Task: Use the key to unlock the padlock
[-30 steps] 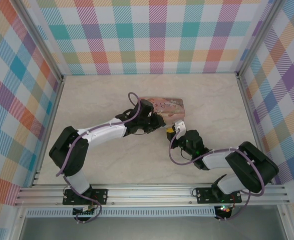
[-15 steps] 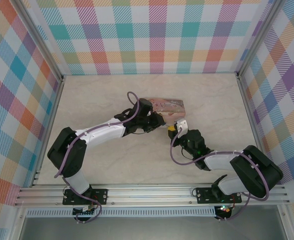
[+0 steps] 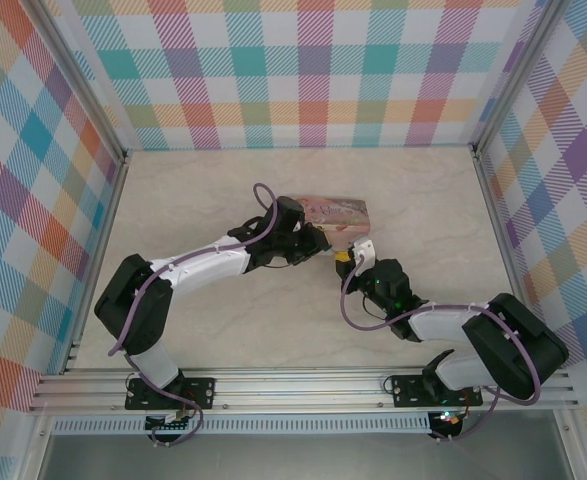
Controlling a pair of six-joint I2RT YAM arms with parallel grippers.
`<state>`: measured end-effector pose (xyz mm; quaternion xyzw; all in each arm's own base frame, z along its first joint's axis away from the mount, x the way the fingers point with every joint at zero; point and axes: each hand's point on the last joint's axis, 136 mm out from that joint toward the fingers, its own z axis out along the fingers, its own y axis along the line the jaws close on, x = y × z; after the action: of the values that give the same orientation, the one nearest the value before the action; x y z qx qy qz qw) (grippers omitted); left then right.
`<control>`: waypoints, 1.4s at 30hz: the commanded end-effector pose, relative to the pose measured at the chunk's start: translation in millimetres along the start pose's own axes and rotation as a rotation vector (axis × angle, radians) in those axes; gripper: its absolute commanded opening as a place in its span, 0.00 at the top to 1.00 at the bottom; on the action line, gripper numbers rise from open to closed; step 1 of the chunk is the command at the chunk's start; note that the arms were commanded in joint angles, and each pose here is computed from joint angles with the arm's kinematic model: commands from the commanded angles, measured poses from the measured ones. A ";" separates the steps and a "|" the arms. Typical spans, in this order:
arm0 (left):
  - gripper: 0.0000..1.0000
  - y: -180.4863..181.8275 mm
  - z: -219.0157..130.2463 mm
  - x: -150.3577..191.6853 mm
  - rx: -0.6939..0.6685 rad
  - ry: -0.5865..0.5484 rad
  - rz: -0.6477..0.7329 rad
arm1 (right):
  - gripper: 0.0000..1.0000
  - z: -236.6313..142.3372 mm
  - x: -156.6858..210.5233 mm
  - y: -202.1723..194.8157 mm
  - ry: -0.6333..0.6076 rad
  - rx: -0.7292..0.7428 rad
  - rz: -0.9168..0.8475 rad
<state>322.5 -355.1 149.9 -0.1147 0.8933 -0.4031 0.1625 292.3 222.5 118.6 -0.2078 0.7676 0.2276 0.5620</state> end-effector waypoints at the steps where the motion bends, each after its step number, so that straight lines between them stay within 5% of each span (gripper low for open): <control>1: 0.92 -24.9 -15.5 -5.8 0.090 -0.015 0.011 | 0.99 6.3 -13.4 6.7 -0.033 -0.039 -0.005; 42: 0.92 -15.5 -13.3 -0.1 0.085 0.007 -0.002 | 0.99 20.4 -27.8 9.7 -0.090 -0.110 0.035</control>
<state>328.7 -344.3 145.3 -0.1345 0.8910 -0.4002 0.1669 304.1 236.6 111.5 -0.2163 0.7646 0.2675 0.5450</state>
